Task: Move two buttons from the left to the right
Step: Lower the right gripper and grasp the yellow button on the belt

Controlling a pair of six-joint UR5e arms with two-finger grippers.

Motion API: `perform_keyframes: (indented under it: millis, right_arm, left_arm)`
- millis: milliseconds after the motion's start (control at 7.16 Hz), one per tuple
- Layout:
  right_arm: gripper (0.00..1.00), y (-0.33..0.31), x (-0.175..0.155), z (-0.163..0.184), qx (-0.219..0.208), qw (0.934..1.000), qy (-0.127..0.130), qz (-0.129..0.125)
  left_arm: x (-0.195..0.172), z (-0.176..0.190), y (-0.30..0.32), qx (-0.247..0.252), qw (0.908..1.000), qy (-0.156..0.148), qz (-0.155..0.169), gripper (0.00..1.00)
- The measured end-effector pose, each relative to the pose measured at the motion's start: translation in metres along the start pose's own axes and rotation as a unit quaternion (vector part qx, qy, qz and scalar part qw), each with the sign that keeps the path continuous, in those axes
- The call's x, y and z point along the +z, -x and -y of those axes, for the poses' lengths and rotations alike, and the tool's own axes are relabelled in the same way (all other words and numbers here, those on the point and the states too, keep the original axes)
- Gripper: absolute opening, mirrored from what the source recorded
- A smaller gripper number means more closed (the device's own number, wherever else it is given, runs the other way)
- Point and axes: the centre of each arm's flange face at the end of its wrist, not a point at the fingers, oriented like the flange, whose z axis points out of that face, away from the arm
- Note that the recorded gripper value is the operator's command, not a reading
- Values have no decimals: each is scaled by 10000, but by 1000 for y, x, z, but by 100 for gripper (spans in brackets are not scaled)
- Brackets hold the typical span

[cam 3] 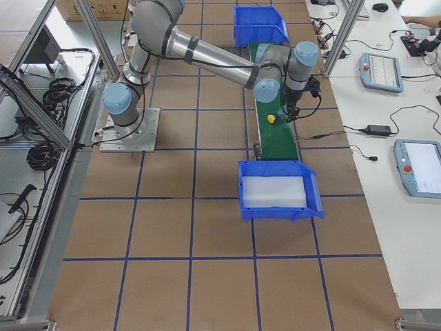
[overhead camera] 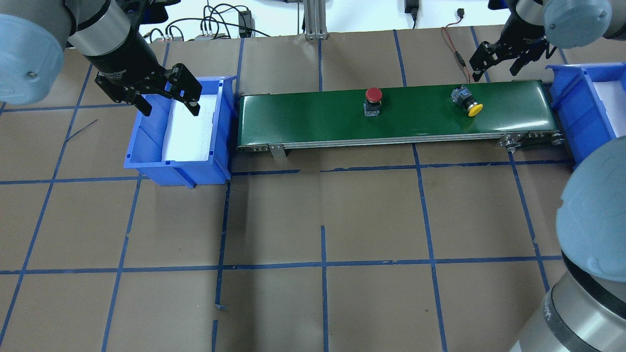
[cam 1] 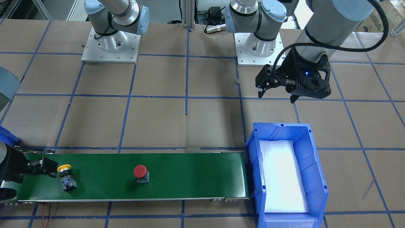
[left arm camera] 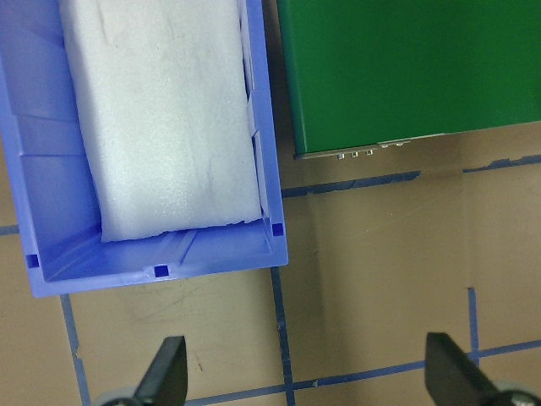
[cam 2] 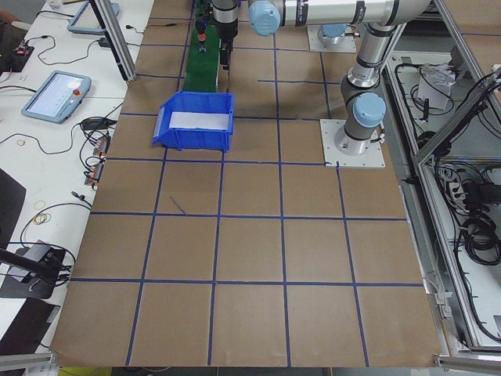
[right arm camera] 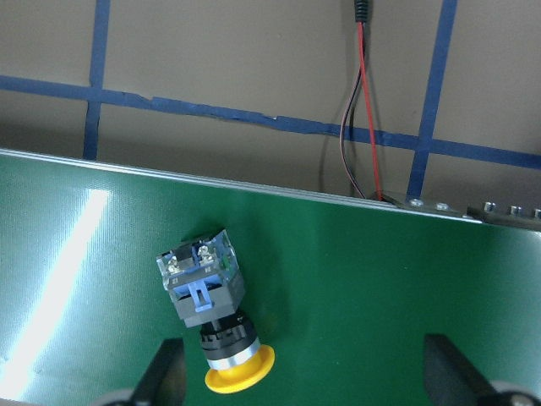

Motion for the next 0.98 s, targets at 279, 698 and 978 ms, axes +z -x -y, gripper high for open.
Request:
perform_keyframes:
  millis: [279, 698, 978]
  right_arm:
    - [100, 4, 23, -7, -110, 9999, 26, 49]
    - [96, 10, 40, -10, -234, 9997, -10, 75]
    - [78, 11, 49, -6, -305, 9993, -94, 198]
  left_arm:
    - [1, 0, 0, -7, 10000, 2, -5, 100]
    - [2, 1, 0, -7, 10000, 8, -5, 100]
    - [2, 1, 0, 1, 10000, 12, -8, 100]
